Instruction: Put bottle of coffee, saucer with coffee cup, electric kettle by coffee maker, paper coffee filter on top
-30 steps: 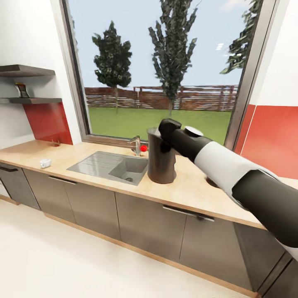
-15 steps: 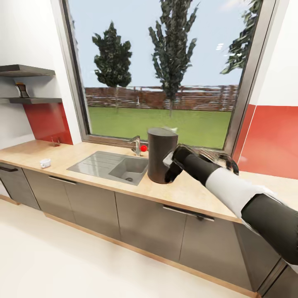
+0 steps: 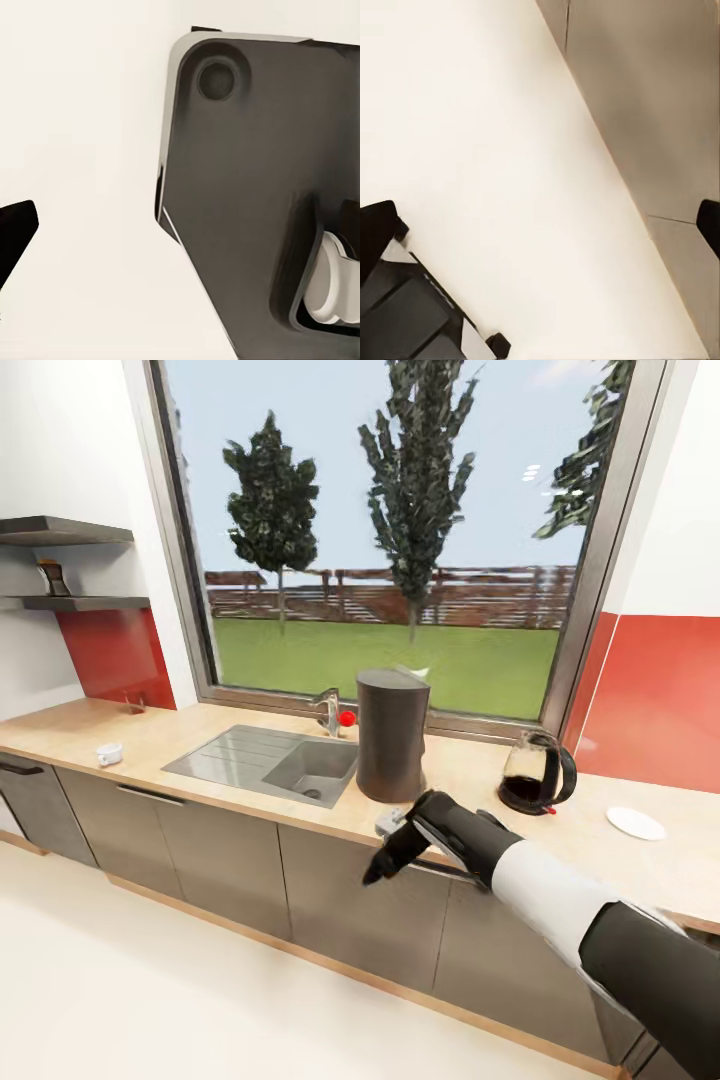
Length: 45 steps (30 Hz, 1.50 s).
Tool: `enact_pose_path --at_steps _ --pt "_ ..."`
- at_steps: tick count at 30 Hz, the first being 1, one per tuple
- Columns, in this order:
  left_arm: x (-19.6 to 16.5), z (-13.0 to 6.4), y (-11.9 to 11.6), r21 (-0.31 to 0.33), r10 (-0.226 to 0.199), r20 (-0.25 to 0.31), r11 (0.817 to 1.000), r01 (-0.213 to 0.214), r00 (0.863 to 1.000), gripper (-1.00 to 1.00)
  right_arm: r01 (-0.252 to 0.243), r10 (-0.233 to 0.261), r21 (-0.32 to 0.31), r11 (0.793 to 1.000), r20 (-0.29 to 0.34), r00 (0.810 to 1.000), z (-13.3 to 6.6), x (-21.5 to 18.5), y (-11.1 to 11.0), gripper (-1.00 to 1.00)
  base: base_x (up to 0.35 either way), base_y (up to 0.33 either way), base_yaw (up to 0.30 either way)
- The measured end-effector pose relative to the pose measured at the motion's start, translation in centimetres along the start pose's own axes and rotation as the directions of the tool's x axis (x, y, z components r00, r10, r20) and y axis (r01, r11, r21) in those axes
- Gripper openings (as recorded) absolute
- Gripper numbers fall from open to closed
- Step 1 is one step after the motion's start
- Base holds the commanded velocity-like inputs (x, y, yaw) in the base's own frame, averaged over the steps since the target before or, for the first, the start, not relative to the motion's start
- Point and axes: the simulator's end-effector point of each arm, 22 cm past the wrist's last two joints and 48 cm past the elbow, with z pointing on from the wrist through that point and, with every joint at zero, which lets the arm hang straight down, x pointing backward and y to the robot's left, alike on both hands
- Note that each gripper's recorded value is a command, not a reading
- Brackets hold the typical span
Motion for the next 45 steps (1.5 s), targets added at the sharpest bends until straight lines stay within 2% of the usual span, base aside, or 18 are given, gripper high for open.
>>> enact_pose_path --at_steps 4,7,8,9,11,14,18,19,20,21,22,25,26,30,33,36,40,45 --pt "0.0 0.0 -0.1 0.002 0.000 0.000 1.000 0.000 1.000 1.00 0.004 0.000 -0.072 0.997 0.051 0.999 2.6 1.4 2.5 1.00 0.000 0.000 0.000" --pt "0.0 0.0 -0.1 0.002 -0.005 0.000 1.000 0.005 1.000 1.00 0.023 -0.009 -0.131 0.991 0.102 0.995 5.5 3.9 5.2 1.00 0.000 0.000 0.000" --pt "0.0 0.0 -0.2 0.002 -0.010 0.001 1.000 0.010 1.000 1.00 0.071 -0.041 -0.133 0.989 0.215 0.976 7.5 4.6 6.9 1.00 0.000 0.000 0.000" --pt "0.0 0.0 -0.2 0.002 -0.011 0.001 1.000 0.011 1.000 1.00 0.048 -0.015 -0.157 0.986 0.205 0.979 10.2 8.5 9.2 1.00 0.000 0.000 0.000" --pt "0.0 0.0 -0.3 0.004 -0.012 0.001 1.000 0.012 1.000 1.00 0.043 -0.015 -0.113 0.993 0.242 0.970 11.2 9.2 9.0 1.00 0.000 0.000 0.000" --pt "-0.1 0.0 -0.6 0.008 -0.012 0.002 1.000 0.012 1.000 1.00 -0.030 0.033 -0.014 0.999 0.251 0.967 14.7 14.0 10.0 1.00 0.000 0.000 0.000" --pt "-0.2 0.0 -0.7 0.009 -0.012 0.004 1.000 0.012 1.000 1.00 -0.108 0.089 0.070 0.992 0.241 0.967 16.8 18.0 10.3 1.00 0.000 0.000 0.000" --pt "-0.3 0.0 -0.8 0.010 -0.012 0.005 1.000 0.012 1.000 1.00 -0.165 0.136 0.108 0.980 0.235 0.962 17.6 20.1 10.4 1.00 0.000 0.000 0.000" --pt "-0.4 0.0 -0.9 0.011 -0.009 0.006 1.000 0.009 1.000 1.00 -0.248 0.215 0.139 0.959 0.215 0.953 18.4 23.2 10.8 1.00 0.000 0.000 0.000" --pt "-0.4 0.0 -1.0 0.013 -0.007 0.008 1.000 0.007 1.000 1.00 -0.332 0.300 0.156 0.930 0.197 0.933 18.8 25.7 10.8 1.00 0.000 0.000 0.000" --pt "-0.5 0.0 -1.0 0.013 -0.006 0.008 1.000 0.006 1.000 1.00 -0.375 0.343 0.161 0.913 0.192 0.919 18.9 26.7 10.8 1.00 0.000 0.000 0.000" --pt "-0.5 0.0 -1.0 0.013 -0.005 0.009 1.000 0.005 1.000 1.00 -0.456 0.427 0.169 0.874 0.183 0.886 19.0 28.5 10.7 1.00 0.000 0.000 0.000" --pt "-0.6 0.0 -1.0 0.013 -0.006 0.011 1.000 0.005 1.000 1.00 -0.492 0.464 0.176 0.853 0.175 0.868 19.0 29.6 10.6 1.00 0.000 0.000 0.000" --pt "-1.5 0.0 -1.1 0.013 -0.014 0.049 1.000 0.013 0.999 1.00 -0.566 0.545 0.200 0.800 0.154 0.824 18.9 32.4 10.2 1.00 0.000 0.000 0.000" --pt "-2.3 -0.1 -1.1 0.014 -0.019 0.083 1.000 0.018 0.996 1.00 -0.587 0.569 0.216 0.780 0.145 0.810 18.7 33.8 9.8 1.00 0.000 0.000 0.000" --pt "-2.9 -0.1 -1.3 0.016 -0.022 0.109 1.000 0.020 0.994 1.00 -0.595 0.581 0.250 0.764 0.134 0.802 18.2 36.2 8.2 1.00 0.000 0.000 0.000" --pt "-3.1 -0.1 -1.3 0.017 -0.023 0.117 1.000 0.021 0.993 1.00 -0.596 0.585 0.273 0.755 0.131 0.801 17.6 37.7 6.9 1.00 0.000 0.000 0.000" --pt "-3.1 -0.2 -1.3 0.018 -0.023 0.120 1.000 0.021 0.992 1.00 -0.595 0.583 0.276 0.755 0.133 0.801 17.6 37.8 6.7 1.00 0.000 0.000 0.000"
